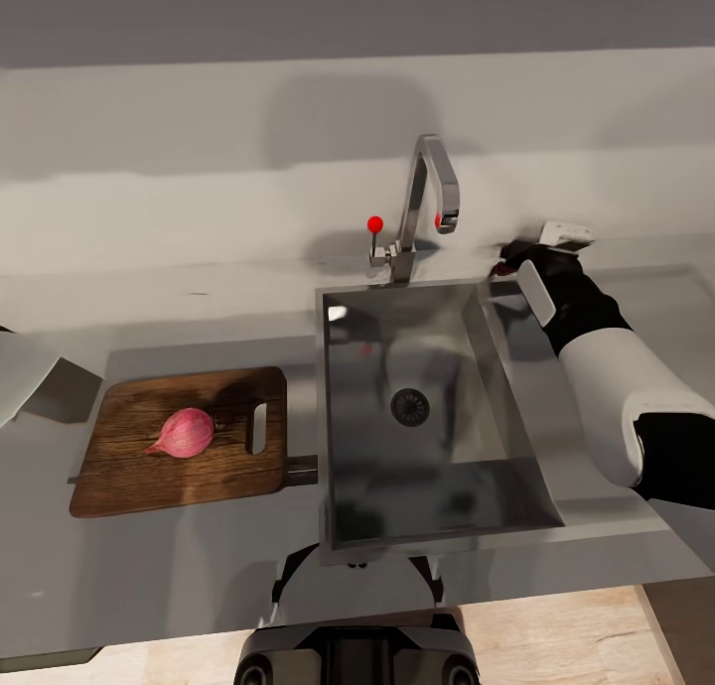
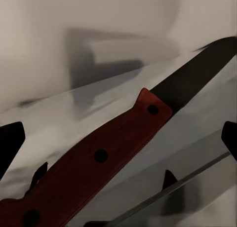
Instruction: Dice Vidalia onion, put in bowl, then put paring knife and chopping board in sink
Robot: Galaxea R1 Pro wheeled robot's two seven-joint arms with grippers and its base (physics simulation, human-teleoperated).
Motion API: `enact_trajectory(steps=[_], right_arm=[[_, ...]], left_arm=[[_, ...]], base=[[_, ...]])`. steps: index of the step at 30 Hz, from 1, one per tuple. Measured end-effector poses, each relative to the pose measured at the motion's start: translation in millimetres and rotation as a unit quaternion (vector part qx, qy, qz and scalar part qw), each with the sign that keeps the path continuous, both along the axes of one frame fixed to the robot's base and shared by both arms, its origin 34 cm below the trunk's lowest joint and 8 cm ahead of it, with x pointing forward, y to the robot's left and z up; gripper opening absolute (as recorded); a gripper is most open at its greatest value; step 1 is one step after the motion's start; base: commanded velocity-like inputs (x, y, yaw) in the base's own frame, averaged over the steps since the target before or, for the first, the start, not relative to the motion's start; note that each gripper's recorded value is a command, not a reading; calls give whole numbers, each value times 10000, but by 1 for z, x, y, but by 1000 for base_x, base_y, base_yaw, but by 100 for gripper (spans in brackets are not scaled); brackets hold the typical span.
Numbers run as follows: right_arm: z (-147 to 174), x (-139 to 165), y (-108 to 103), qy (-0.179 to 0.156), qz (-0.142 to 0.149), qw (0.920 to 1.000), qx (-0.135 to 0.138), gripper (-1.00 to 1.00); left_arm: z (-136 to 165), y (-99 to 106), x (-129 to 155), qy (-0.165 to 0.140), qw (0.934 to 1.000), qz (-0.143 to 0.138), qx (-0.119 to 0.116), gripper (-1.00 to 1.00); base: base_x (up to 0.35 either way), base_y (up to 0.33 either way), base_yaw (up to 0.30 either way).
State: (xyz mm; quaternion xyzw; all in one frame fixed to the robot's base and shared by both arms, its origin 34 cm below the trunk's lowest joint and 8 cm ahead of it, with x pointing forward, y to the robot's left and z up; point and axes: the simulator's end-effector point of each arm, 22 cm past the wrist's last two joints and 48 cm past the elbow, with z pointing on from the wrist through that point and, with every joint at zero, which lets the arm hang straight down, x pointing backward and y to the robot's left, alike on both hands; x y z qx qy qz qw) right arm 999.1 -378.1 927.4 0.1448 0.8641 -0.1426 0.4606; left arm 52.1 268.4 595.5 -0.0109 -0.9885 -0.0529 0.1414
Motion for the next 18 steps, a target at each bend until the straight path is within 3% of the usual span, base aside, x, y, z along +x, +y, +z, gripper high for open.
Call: enact_trajectory(steps=[18], right_arm=[[-18,-5,1,158,12,9999,-13,100]], left_arm=[[1,0,-4,46,10000,0,0,100]], base=[[0,0,0]])
